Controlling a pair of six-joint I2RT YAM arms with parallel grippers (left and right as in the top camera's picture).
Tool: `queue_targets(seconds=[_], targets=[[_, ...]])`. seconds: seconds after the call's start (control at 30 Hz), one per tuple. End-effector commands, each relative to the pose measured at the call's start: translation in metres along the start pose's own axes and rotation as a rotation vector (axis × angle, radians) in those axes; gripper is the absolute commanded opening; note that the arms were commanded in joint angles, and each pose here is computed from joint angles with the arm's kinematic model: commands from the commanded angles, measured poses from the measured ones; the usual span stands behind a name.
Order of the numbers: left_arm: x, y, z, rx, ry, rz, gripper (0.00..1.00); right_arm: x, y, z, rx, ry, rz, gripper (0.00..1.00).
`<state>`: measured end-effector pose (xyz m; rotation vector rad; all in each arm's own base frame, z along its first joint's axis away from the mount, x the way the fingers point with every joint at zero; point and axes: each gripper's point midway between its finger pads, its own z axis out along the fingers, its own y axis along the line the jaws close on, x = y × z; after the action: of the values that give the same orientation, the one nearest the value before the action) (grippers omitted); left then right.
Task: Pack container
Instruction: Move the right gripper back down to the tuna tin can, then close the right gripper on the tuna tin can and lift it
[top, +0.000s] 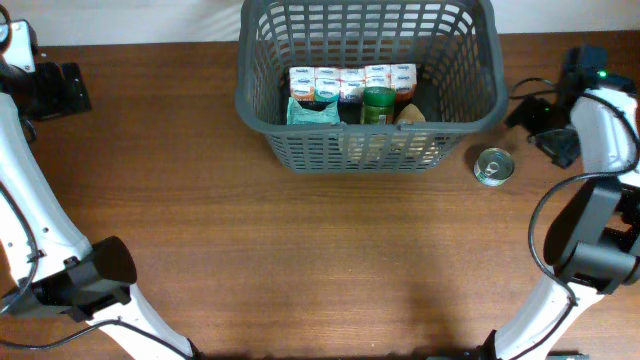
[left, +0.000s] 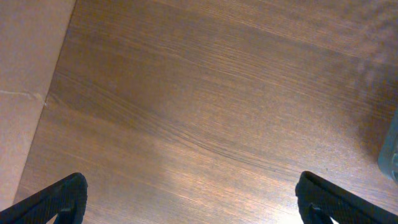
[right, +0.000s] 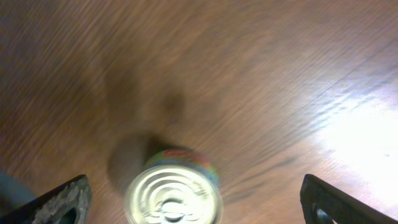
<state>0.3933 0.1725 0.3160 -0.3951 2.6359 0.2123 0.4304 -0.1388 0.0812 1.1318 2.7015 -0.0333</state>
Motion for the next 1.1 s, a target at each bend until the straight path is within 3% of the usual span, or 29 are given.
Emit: queue_targets(seconds=[0.0, 0.47, 1.07], targets=[[0.001, 0.0, 0.001, 0.01, 0.005, -0.013, 0.99, 0.01, 0.005, 0.003, 0.03, -0.011, -0.059, 0.99], [0.001, 0.0, 0.001, 0.01, 0.004, -0.013, 0.99, 0.047, 0.002, 0.055, 0.016, 0.037, -0.106, 0.99], [0.001, 0.0, 0.001, 0.01, 0.005, -0.013, 0.99, 0.057, -0.001, 0.059, 0.016, 0.067, -0.087, 1.0]])
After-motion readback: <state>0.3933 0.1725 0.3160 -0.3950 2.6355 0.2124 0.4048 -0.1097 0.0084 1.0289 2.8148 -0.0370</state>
